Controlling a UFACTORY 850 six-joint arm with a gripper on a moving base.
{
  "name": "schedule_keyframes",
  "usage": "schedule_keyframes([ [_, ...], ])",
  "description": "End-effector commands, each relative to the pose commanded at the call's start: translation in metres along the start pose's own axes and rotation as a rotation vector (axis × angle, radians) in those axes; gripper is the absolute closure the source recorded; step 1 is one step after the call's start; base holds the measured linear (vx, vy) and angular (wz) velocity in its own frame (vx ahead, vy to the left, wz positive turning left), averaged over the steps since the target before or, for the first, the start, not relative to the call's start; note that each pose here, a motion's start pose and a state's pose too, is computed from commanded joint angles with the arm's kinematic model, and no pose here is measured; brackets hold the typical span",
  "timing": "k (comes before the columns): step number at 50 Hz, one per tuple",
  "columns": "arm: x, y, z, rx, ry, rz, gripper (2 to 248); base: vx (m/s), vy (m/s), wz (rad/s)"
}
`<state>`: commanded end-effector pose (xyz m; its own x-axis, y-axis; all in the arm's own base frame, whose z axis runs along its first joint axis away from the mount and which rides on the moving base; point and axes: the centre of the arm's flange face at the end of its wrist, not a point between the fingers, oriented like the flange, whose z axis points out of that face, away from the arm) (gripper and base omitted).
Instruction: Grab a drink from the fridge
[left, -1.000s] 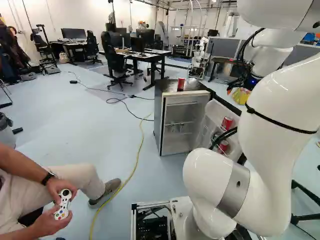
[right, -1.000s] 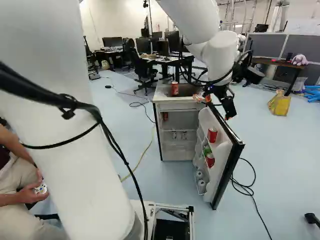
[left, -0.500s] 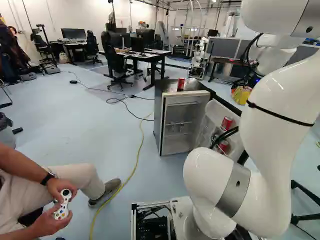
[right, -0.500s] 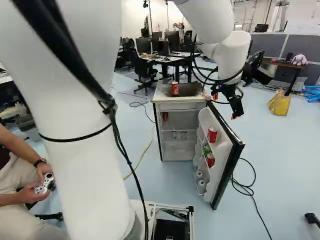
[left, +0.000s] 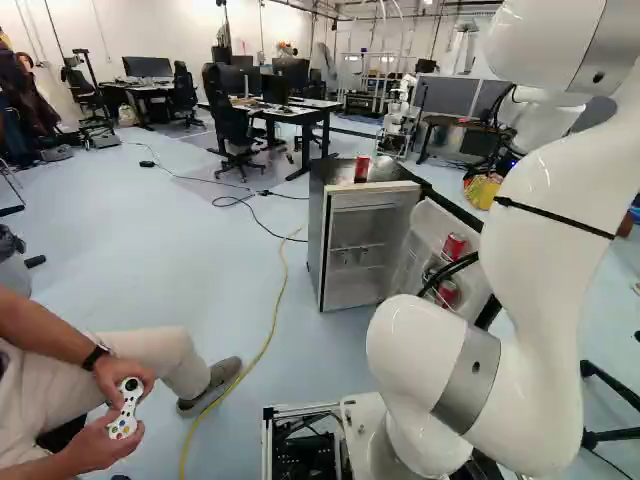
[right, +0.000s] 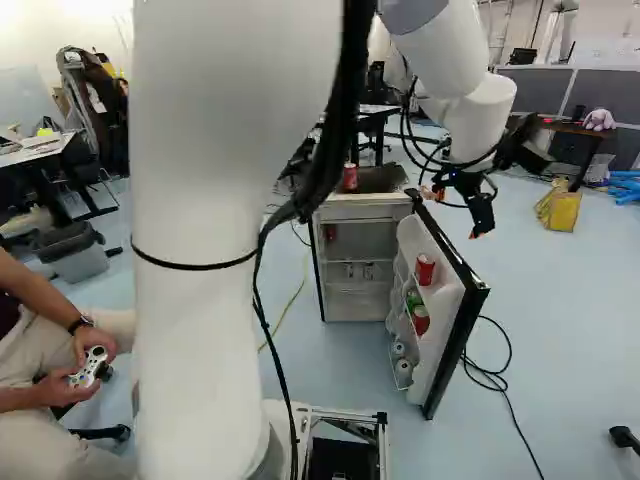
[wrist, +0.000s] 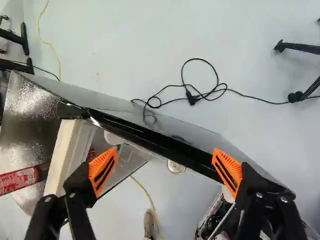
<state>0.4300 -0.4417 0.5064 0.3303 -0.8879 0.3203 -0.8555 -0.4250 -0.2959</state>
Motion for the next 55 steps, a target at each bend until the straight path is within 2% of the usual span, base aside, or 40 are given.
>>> schedule_keyframes([
  [23, 0.030, 0.016, 0.044, 0.017, -0.084, 0.097, 3, 0.000, 0.000, 0.000],
  [43, 0.052, 0.036, 0.079, 0.041, -0.150, 0.192, 3, 0.000, 0.000, 0.000],
  [55, 0.066, 0.051, 0.099, 0.048, -0.171, 0.231, 3, 0.000, 0.000, 0.000],
])
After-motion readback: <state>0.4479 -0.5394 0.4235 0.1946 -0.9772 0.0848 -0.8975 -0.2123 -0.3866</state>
